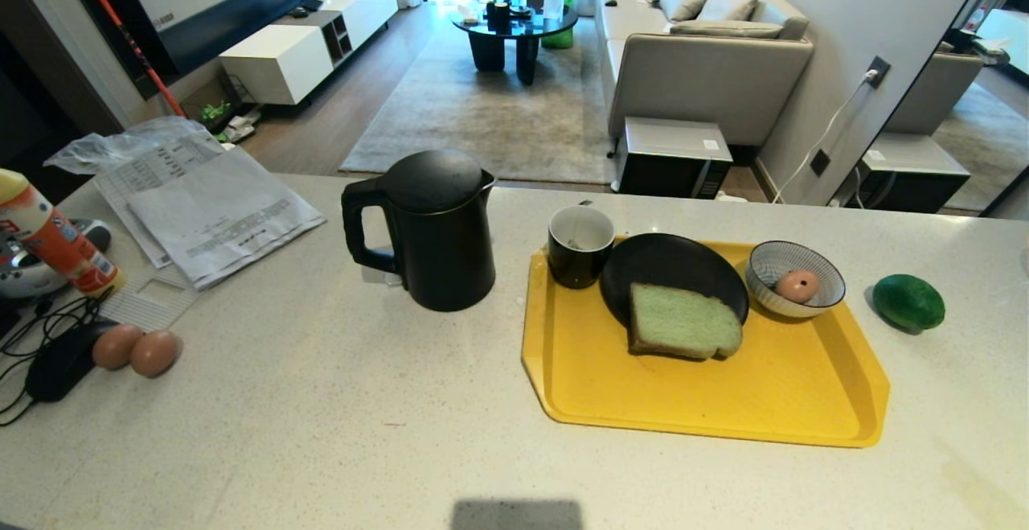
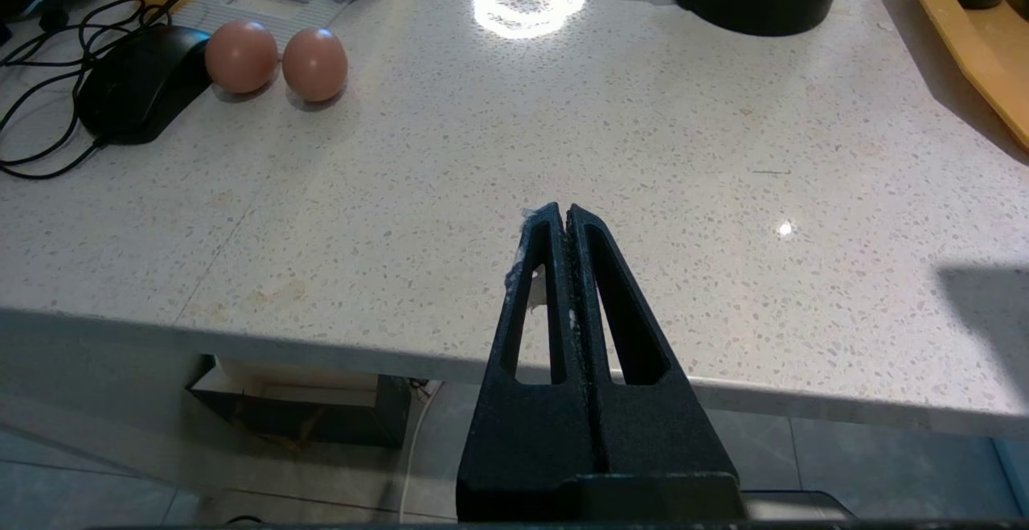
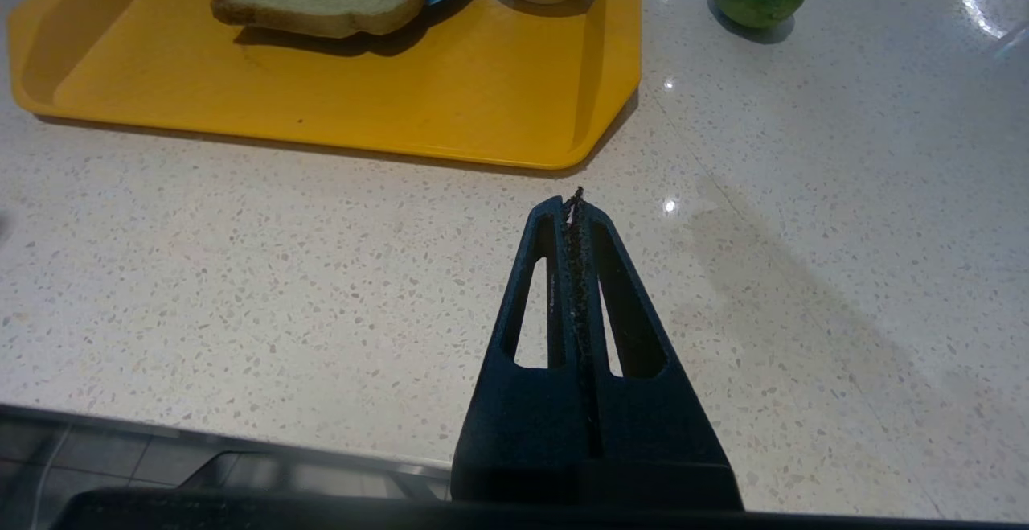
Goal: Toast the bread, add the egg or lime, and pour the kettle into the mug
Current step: Pick up the bread slice
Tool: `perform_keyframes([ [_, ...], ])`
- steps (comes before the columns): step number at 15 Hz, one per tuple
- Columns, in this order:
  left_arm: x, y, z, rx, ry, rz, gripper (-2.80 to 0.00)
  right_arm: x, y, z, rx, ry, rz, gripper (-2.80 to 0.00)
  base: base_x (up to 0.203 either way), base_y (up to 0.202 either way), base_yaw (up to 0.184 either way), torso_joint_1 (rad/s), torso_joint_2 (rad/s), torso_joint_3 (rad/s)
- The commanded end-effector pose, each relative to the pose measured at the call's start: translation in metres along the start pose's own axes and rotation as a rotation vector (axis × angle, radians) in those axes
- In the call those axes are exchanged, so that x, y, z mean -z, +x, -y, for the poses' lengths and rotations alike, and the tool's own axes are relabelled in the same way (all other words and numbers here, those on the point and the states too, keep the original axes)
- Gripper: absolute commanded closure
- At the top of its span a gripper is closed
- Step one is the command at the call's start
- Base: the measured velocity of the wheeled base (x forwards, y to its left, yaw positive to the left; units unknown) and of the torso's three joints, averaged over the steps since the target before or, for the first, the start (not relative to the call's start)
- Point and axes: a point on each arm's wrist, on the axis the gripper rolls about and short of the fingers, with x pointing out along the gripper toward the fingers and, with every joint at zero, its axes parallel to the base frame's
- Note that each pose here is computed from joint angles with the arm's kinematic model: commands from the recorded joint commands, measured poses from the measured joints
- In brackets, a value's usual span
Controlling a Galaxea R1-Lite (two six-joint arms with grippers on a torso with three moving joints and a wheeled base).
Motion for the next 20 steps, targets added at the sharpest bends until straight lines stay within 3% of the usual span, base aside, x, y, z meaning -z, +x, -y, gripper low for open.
perform_keyframes([
  [1,0.004,0.001,0.000,-0.001,0.000,-0.012,0.00,0.000,0.000,0.000,0.001,0.000,-0.001,0.00,0.000,0.000,0.000,0.000,0.00,0.000],
  [18,0.004,0.001,0.000,-0.002,0.000,-0.012,0.00,0.000,0.000,0.000,-0.004,-0.004,0.005,0.00,0.000,0.000,0.000,0.000,0.00,0.000],
  [20,0.004,0.001,0.000,-0.001,0.000,-0.012,0.00,-0.016,-0.005,-0.001,-0.011,0.016,0.053,0.00,0.000,0.000,0.000,0.000,0.00,0.000],
])
